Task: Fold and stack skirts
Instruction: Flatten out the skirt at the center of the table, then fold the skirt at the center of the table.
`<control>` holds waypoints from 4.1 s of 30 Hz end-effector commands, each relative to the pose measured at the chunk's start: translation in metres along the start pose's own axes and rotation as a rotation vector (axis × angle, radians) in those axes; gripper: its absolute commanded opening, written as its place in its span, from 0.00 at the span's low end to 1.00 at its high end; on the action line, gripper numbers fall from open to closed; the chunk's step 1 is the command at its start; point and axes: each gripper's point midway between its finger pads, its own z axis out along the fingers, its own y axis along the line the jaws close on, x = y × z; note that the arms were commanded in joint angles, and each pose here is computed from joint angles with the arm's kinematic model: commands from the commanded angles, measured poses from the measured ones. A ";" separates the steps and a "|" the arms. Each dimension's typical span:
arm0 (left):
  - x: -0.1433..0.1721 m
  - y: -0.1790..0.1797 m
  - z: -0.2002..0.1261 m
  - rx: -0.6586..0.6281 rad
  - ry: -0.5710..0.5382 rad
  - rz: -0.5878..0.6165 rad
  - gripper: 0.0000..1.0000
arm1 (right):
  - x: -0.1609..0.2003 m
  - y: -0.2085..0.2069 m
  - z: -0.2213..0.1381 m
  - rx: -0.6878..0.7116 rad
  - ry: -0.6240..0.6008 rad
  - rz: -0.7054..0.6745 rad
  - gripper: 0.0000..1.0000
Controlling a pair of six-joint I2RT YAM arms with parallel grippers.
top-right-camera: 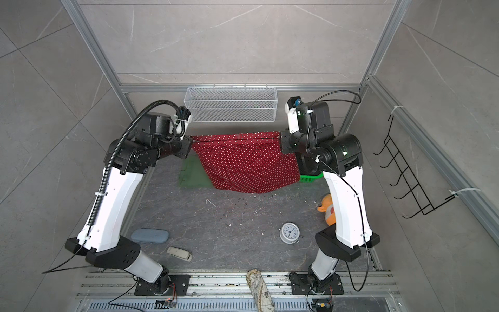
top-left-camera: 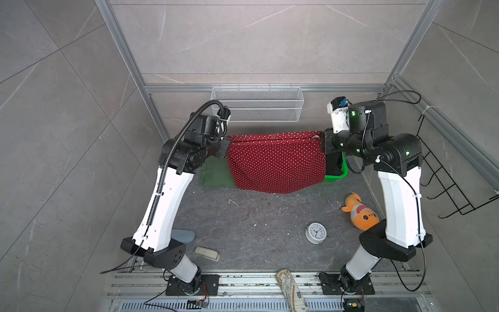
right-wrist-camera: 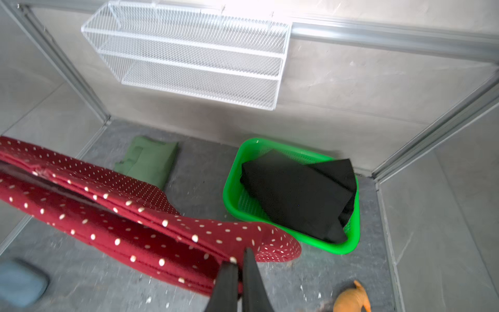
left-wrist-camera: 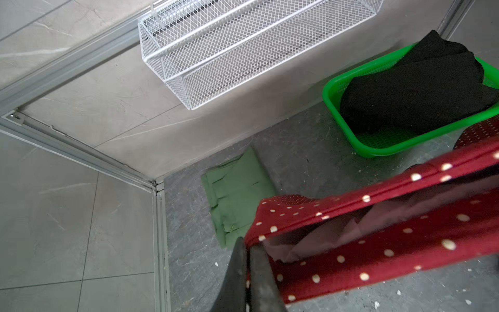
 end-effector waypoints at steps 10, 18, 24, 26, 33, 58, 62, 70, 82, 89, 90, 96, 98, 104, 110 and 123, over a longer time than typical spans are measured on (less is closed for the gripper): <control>-0.004 0.027 -0.089 -0.042 -0.191 -0.122 0.00 | 0.024 -0.008 -0.042 -0.034 -0.036 -0.001 0.00; -0.007 0.014 -0.032 0.003 -0.103 -0.119 0.00 | 0.014 -0.003 0.005 -0.019 -0.011 0.011 0.00; -0.016 0.022 0.013 -0.021 -0.084 -0.143 0.00 | -0.002 -0.005 0.045 0.004 -0.036 0.036 0.00; -0.018 0.029 0.025 -0.037 -0.081 -0.161 0.00 | -0.010 -0.004 0.053 -0.005 -0.059 0.044 0.00; -0.038 0.054 0.012 -0.111 -0.167 -0.187 0.00 | -0.028 -0.003 0.056 -0.018 -0.125 0.052 0.00; 0.263 -0.073 0.010 0.183 0.365 -0.534 0.00 | 0.311 0.049 0.061 -0.307 0.524 0.297 0.00; 0.284 -0.086 0.016 0.210 0.434 -0.560 0.00 | 0.337 0.050 0.064 -0.291 0.601 0.321 0.00; 0.283 -0.098 0.039 0.260 0.437 -0.584 0.00 | 0.354 0.047 0.081 -0.245 0.672 0.332 0.00; 0.257 -0.111 0.074 0.346 0.416 -0.559 0.00 | 0.340 0.048 0.106 -0.224 0.675 0.343 0.03; 0.261 -0.118 0.098 0.361 0.461 -0.538 0.00 | 0.344 0.041 0.123 -0.160 0.699 0.339 0.07; 0.261 -0.118 0.099 0.361 0.461 -0.536 0.00 | 0.344 0.038 0.124 -0.146 0.700 0.336 0.08; 0.257 -0.123 0.102 0.394 0.435 -0.509 0.00 | 0.343 0.027 0.127 -0.092 0.681 0.283 0.22; 0.256 -0.124 0.103 0.402 0.429 -0.502 0.00 | 0.343 0.024 0.128 -0.078 0.682 0.268 0.29; 0.254 -0.131 0.105 0.430 0.424 -0.481 0.00 | 0.327 0.019 0.127 -0.065 0.625 0.232 0.38; 0.253 -0.135 0.105 0.442 0.421 -0.466 0.00 | 0.281 0.027 0.122 -0.131 0.460 0.168 0.40; 0.252 -0.136 0.102 0.443 0.414 -0.464 0.00 | 0.230 0.181 0.128 -0.580 0.055 -0.398 0.52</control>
